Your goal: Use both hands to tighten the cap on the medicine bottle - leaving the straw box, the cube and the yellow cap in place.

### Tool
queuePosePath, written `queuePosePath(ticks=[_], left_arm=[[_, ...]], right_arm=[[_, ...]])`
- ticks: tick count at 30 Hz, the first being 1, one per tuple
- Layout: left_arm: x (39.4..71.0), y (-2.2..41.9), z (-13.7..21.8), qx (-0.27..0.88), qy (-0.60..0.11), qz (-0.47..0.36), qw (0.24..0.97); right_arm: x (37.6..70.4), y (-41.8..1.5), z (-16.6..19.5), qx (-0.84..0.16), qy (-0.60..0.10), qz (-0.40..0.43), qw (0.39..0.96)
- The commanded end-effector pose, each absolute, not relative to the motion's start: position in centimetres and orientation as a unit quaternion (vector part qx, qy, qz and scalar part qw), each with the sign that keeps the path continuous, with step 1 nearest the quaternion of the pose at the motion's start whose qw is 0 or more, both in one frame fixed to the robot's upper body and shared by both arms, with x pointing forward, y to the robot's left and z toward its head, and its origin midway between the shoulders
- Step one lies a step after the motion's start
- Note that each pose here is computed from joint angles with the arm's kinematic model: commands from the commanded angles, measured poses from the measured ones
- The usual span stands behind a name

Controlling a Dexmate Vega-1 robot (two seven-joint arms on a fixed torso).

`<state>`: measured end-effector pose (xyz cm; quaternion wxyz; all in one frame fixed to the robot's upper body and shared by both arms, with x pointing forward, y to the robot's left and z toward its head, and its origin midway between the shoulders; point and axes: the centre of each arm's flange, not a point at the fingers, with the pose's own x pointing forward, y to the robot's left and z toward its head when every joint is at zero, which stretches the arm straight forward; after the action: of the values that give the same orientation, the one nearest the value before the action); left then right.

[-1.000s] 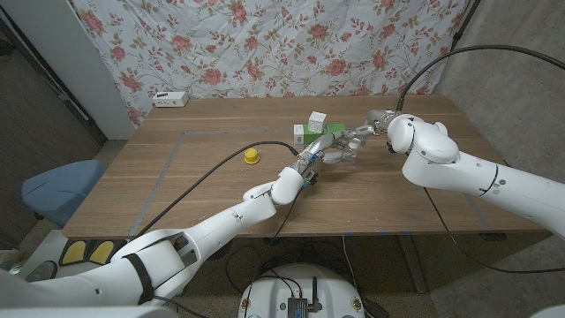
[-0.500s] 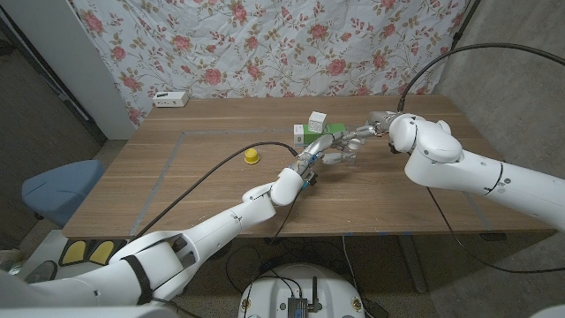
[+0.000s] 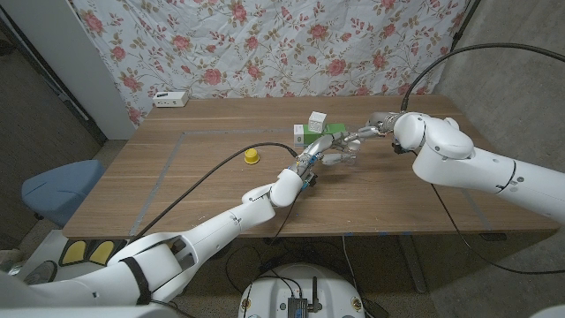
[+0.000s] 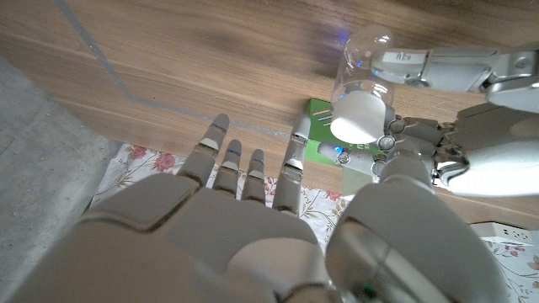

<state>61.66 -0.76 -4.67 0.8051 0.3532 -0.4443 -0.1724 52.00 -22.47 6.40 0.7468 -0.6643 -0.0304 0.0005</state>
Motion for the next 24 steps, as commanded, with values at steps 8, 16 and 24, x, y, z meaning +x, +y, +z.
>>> queuePosePath(ticks=[8, 16, 24], left_arm=[[62.1, -0.7, -4.6, 0.346, -0.461, -0.167, 0.800], [62.3, -0.8, -4.4, 0.344, -0.471, -0.166, 0.795], [62.5, -0.9, -4.3, 0.339, -0.480, -0.167, 0.792]], right_arm=[[50.6, -23.2, 7.7, -0.650, -0.045, 0.035, 0.758], [50.0, -23.1, 8.3, -0.649, -0.055, 0.051, 0.757], [49.8, -23.1, 8.8, -0.647, -0.066, 0.055, 0.757]])
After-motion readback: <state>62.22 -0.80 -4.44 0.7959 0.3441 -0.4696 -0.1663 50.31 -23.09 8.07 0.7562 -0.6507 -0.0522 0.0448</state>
